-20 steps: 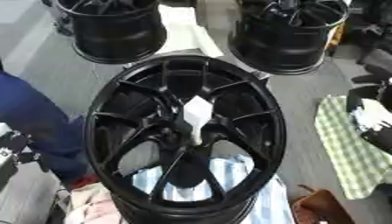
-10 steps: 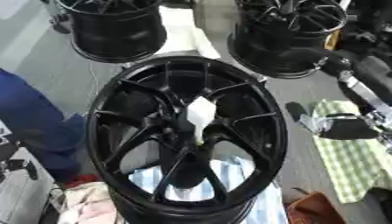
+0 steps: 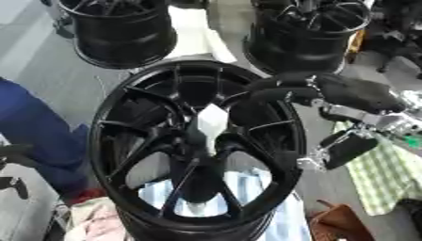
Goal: Pull the pin out of the wheel hub.
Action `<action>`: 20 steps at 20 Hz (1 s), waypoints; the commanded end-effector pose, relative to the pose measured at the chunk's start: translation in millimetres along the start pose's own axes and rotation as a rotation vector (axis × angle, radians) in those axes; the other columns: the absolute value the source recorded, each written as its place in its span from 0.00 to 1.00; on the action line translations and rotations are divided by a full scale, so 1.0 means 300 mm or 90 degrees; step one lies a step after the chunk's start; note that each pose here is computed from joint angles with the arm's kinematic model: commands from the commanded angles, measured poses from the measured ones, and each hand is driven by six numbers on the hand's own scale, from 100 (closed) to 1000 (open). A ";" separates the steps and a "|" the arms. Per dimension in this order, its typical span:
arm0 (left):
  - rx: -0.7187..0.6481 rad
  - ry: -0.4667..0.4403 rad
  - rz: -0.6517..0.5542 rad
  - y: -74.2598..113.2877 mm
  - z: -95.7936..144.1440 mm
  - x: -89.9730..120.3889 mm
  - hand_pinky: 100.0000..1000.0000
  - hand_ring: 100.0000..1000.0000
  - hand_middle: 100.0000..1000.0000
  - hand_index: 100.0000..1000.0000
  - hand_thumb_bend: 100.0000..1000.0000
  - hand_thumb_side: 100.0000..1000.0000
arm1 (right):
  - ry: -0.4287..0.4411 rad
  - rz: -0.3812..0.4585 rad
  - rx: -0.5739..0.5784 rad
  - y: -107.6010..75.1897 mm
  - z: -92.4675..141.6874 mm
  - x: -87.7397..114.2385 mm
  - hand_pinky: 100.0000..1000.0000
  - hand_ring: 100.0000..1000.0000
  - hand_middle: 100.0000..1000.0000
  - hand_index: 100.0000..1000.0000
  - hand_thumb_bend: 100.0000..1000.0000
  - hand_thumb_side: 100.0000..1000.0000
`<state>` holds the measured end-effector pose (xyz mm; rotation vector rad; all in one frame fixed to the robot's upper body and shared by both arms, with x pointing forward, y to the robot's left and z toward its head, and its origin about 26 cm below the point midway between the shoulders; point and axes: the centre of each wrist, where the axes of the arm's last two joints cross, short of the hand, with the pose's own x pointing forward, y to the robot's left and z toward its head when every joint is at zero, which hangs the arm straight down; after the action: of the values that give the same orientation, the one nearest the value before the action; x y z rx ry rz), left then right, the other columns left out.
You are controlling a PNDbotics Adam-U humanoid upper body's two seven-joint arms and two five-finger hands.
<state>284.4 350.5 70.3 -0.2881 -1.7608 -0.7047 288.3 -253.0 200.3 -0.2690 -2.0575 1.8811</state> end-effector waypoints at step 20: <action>-0.003 -0.033 -0.027 0.028 -0.033 0.054 0.38 1.00 0.61 0.87 0.00 0.77 | 0.078 -0.176 0.125 -0.070 -0.243 -0.077 0.86 0.88 0.86 0.95 0.23 0.21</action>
<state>291.2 347.1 79.8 -0.2922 -1.7963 -0.7176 337.0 -191.5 212.5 -0.0268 -1.7225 1.8261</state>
